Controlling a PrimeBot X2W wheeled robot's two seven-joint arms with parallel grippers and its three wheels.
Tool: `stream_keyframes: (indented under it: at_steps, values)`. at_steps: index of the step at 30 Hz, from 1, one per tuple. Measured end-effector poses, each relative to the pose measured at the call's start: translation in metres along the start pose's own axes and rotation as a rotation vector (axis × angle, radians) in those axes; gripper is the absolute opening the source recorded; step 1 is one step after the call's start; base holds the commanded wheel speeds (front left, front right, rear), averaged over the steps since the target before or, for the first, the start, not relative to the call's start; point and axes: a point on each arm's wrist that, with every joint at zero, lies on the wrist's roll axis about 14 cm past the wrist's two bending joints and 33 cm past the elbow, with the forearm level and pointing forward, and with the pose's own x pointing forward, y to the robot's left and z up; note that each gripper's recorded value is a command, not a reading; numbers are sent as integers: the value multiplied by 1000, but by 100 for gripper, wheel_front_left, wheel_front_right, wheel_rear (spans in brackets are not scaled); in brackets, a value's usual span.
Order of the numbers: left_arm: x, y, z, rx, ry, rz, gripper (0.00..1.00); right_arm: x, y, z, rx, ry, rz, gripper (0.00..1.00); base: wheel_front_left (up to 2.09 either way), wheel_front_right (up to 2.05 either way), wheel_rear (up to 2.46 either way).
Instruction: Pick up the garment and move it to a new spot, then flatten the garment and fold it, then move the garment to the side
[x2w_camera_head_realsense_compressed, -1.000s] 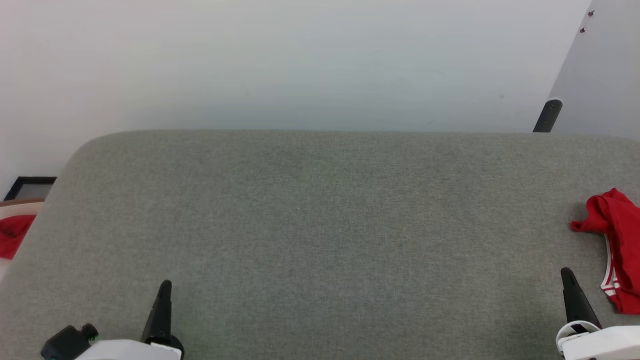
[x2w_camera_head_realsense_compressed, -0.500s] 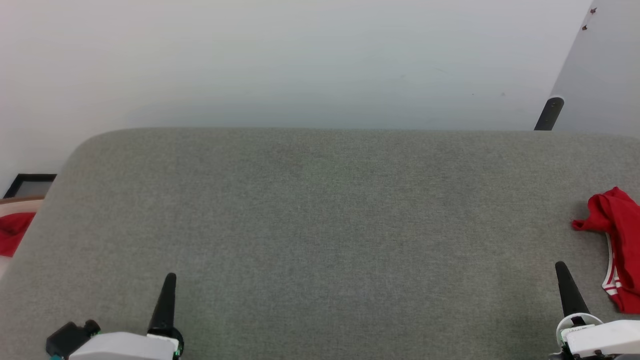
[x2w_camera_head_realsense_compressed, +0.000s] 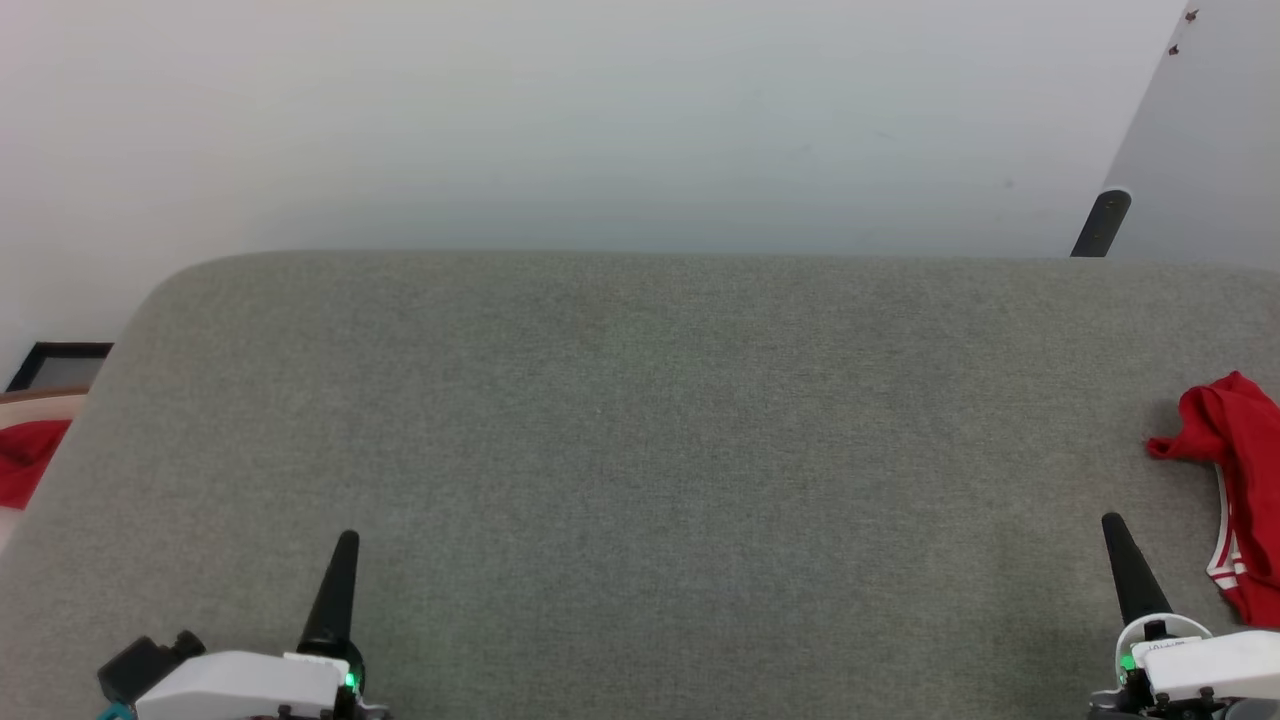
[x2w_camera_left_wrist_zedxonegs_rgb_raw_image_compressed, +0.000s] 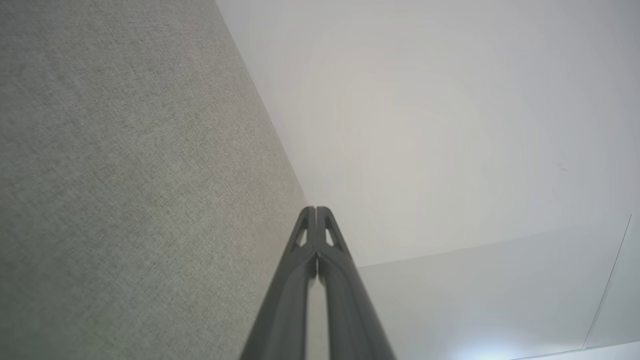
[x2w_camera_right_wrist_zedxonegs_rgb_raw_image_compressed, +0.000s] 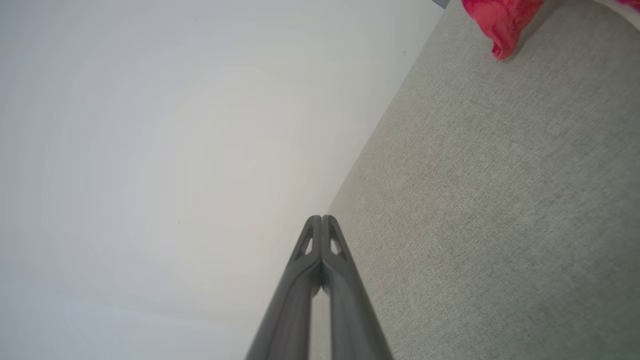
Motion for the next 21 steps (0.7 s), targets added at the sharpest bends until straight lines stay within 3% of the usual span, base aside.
stream_keyframes:
  at_steps: [21]
  values:
    - [7,-7,-4,-165,13,-19,0,7,6,-7,202,18,18,0,0,0,0]
